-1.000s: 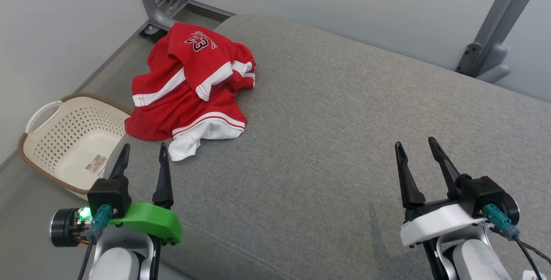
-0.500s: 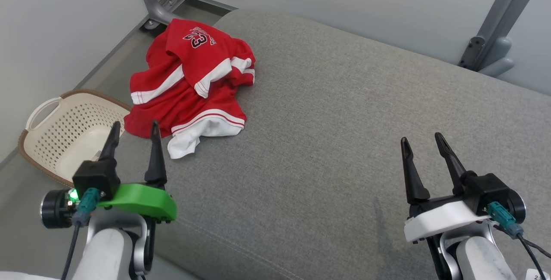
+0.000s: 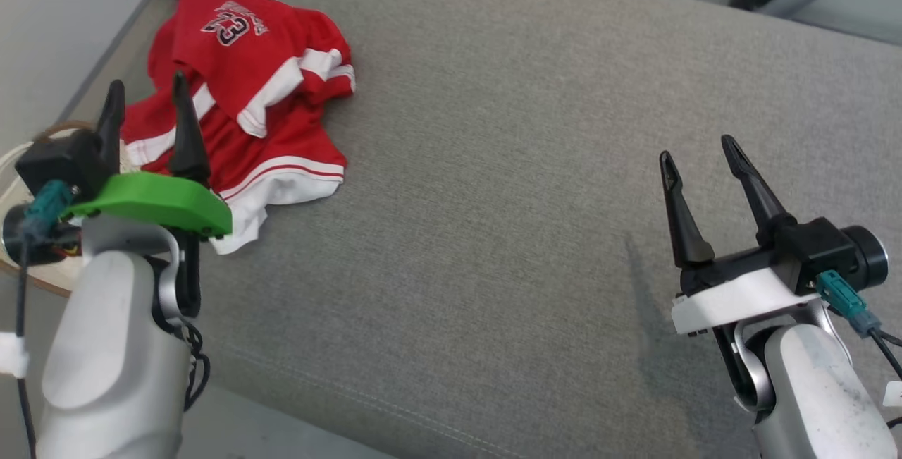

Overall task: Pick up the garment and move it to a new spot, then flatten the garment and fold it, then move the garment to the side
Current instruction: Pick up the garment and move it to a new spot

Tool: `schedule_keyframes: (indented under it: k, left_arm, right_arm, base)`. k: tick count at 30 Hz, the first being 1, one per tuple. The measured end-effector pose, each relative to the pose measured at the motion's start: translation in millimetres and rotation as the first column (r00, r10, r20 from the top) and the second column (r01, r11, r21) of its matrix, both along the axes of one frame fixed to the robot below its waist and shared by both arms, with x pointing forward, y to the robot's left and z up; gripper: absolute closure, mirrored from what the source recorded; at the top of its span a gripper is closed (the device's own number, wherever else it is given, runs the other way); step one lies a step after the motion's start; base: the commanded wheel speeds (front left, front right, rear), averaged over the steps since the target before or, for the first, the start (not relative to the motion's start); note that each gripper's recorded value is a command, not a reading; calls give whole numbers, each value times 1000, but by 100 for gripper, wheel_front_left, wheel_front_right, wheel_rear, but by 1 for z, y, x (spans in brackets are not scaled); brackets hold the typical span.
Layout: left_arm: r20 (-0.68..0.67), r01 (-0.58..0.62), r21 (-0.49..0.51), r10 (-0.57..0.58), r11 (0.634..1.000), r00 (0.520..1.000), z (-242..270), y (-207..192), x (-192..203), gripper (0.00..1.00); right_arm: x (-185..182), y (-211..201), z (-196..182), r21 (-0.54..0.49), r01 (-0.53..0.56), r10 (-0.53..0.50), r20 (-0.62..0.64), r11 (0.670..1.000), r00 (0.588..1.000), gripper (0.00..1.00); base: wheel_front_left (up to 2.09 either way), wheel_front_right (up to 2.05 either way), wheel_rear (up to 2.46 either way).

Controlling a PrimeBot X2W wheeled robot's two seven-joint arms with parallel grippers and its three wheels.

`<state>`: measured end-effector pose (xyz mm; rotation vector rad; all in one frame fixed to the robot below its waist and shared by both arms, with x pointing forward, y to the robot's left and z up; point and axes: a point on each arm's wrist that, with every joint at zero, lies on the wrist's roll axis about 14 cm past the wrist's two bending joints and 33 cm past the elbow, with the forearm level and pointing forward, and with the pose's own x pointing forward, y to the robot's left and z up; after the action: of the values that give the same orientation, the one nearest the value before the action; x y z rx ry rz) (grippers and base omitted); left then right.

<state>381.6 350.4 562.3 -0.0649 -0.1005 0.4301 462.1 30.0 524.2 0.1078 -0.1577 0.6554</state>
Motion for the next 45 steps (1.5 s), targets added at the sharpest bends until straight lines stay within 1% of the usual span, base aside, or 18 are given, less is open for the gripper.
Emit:
schedule_keyframes:
  k: [4, 9, 14, 19, 20, 21, 22, 29, 35, 39, 42, 45]
  left_arm:
    - [-91, 29, -41, -33, 999, 995, -30, 6, 38, 0]
    - [-220, 38, -118, -64, 992, 974, -82, 7, 70, 0]
    - [-325, 28, -185, -88, 982, 942, -129, 5, 85, 0]
    - [-401, 25, -216, -112, 976, 909, -162, 1, 93, 0]
    - [-408, 28, -217, -116, 976, 906, -165, 1, 95, 23]
    - [-414, 28, -218, -118, 976, 903, -168, 0, 96, 70]
    - [-419, 33, -218, -124, 975, 900, -172, -1, 99, 100]
    - [-352, 46, -153, -98, 987, 931, -145, 11, 104, 100]
    - [-232, 79, -48, -88, 996, 969, -89, 18, 113, 100]
    - [-152, 104, 6, -102, 995, 983, -57, 14, 108, 100]
    - [-87, 132, 47, -128, 990, 988, -34, 2, 101, 100]
    - [-53, 150, 69, -147, 986, 988, -24, -8, 93, 100]
  right_arm:
    - [14, -13, -18, -3, 32, -32, -33, 999, 999, 0]
    - [25, -36, -45, -15, 87, -88, -88, 996, 992, 0]
    - [30, -59, -67, -39, 141, -145, -129, 989, 981, 0]
    - [33, -73, -84, -58, 171, -179, -159, 984, 971, 0]
    - [34, -75, -86, -60, 175, -183, -164, 983, 969, 0]
    - [34, -76, -88, -62, 179, -187, -168, 982, 968, 0]
    - [35, -78, -91, -65, 184, -193, -175, 981, 965, 0]
    - [33, -76, -86, -56, 187, -194, -168, 981, 967, 0]
    - [30, -76, -68, -35, 198, -201, -138, 980, 970, 0]
    - [24, -80, -55, -26, 216, -217, -116, 976, 969, 0]
    - [20, -87, -43, -19, 242, -243, -94, 970, 965, 0]
    - [15, -92, -36, -13, 259, -259, -84, 966, 962, 0]
  base:
    - [0, 0, 0]
    - [0, 0, 0]
    - [0, 0, 0]
    - [0, 0, 0]
    - [0, 0, 0]
    - [0, 0, 0]
    - [0, 0, 0]
    - [0, 0, 0]
    - [0, 0, 0]
    - [0, 0, 0]
    - [0, 0, 0]
    - [0, 0, 0]
